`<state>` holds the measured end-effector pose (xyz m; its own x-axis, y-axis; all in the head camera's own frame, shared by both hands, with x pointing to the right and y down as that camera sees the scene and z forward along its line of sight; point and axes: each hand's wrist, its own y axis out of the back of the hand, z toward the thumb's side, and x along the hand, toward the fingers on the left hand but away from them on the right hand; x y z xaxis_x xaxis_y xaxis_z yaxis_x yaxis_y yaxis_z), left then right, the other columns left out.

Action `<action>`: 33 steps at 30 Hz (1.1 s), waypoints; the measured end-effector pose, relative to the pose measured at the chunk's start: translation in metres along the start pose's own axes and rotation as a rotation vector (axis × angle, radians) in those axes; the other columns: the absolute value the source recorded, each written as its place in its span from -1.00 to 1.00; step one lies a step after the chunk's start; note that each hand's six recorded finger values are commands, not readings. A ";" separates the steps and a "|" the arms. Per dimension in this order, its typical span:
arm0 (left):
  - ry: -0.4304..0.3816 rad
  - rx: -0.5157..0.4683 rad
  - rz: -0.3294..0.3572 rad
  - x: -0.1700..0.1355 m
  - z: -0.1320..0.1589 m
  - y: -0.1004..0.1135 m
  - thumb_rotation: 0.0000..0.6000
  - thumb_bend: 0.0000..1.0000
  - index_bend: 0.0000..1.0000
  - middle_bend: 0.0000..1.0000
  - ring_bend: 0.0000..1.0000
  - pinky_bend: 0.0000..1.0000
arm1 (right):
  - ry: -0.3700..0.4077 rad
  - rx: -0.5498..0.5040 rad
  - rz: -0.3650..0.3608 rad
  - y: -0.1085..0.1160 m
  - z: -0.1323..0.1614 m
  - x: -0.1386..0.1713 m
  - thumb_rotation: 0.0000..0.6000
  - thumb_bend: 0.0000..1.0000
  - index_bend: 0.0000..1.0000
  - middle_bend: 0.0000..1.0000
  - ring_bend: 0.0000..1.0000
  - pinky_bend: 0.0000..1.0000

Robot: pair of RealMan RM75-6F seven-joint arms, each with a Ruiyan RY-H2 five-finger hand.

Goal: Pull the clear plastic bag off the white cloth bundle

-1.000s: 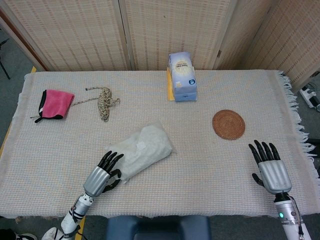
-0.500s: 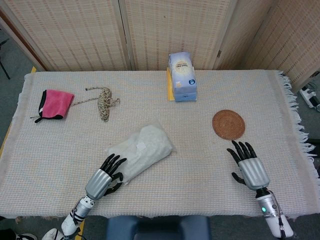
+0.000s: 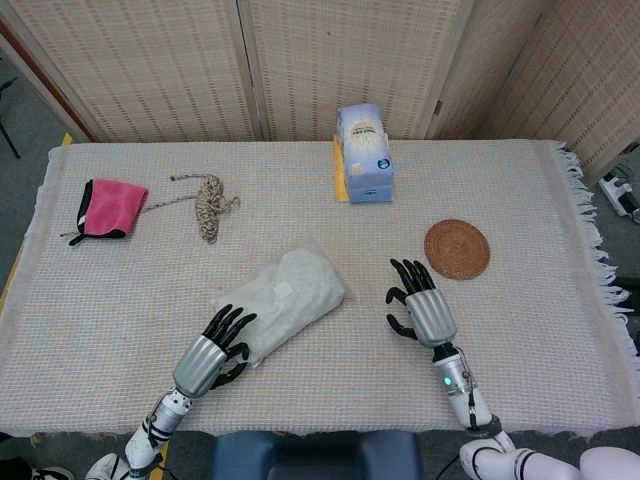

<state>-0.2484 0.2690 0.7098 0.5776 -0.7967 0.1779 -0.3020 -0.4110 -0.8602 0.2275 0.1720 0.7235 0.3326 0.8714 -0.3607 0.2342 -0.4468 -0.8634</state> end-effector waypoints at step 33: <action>0.011 0.006 0.014 0.004 -0.009 0.017 1.00 -0.03 0.53 -0.70 -1.00 -1.00 | -0.062 -0.203 -0.009 -0.045 0.050 -0.057 1.00 -0.46 -0.04 -0.95 -1.00 -1.00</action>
<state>-0.2582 0.2546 0.7003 0.5647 -0.8074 0.1710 -0.3058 -0.3971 -0.8653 0.1522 0.1525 0.7654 0.2740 0.8834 -0.3801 0.4184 -0.4654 -0.7800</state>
